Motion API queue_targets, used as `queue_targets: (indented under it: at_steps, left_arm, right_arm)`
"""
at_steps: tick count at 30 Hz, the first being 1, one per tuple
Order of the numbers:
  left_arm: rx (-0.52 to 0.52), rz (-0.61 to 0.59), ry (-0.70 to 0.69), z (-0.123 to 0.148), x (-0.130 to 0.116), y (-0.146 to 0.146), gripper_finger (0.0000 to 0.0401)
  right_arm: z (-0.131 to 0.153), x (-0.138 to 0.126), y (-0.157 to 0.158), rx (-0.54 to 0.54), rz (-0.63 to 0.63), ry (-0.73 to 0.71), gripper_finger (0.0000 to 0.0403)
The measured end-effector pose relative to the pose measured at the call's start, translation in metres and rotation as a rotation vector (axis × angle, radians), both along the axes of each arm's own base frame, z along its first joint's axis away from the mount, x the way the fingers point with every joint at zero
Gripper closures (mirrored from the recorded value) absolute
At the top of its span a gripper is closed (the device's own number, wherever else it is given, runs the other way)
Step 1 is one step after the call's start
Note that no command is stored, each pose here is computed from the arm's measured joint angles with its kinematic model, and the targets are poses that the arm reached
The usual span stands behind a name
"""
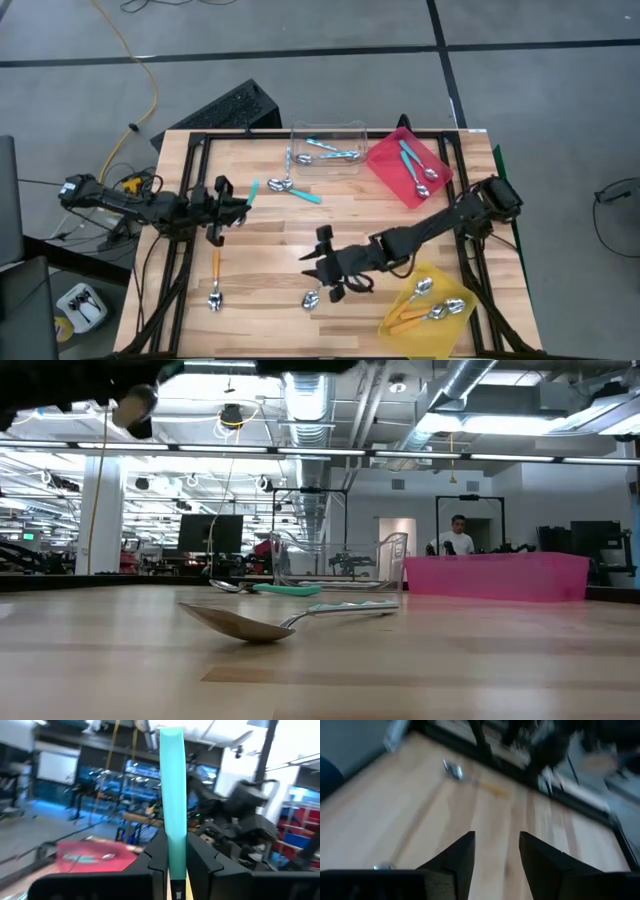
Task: Sort silverware by color (type)
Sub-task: Put the blue spoon into the red bin
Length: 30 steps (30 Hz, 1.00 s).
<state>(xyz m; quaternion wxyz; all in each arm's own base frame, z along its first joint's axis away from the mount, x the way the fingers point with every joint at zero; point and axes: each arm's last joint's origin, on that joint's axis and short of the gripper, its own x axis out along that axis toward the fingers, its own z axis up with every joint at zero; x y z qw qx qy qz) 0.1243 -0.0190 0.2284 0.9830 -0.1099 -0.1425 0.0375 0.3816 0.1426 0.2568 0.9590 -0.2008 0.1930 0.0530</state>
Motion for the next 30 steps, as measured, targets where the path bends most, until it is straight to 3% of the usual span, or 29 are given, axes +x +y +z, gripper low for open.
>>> queue_targets:
  at_steps: [10, 17, 22, 26, 30]
  left_arm:
    - [0.109, -0.043, -0.037, 0.002, 0.008, -0.022, 0.0376]
    - [0.287, -0.060, -0.138, 0.003, 0.015, -0.045, 0.0376]
    - [0.324, 0.006, -0.161, -0.001, 0.022, -0.053, 0.0374]
    - [0.325, 0.021, -0.143, -0.008, 0.028, -0.056, 0.0374]
    - [0.314, 0.019, -0.124, -0.012, 0.031, -0.058, 0.0374]
  right_arm:
    - [0.015, 0.019, -0.043, 0.072, 0.023, -0.137, 0.0235]
    - [0.047, 0.001, -0.058, 0.118, 0.136, -0.138, 0.0235]
    - [0.073, -0.029, -0.072, 0.114, 0.113, -0.079, 0.0235]
    - [0.080, -0.072, -0.087, 0.127, 0.069, -0.107, 0.0235]
    - [0.069, -0.127, -0.108, 0.203, -0.033, -0.286, 0.0235]
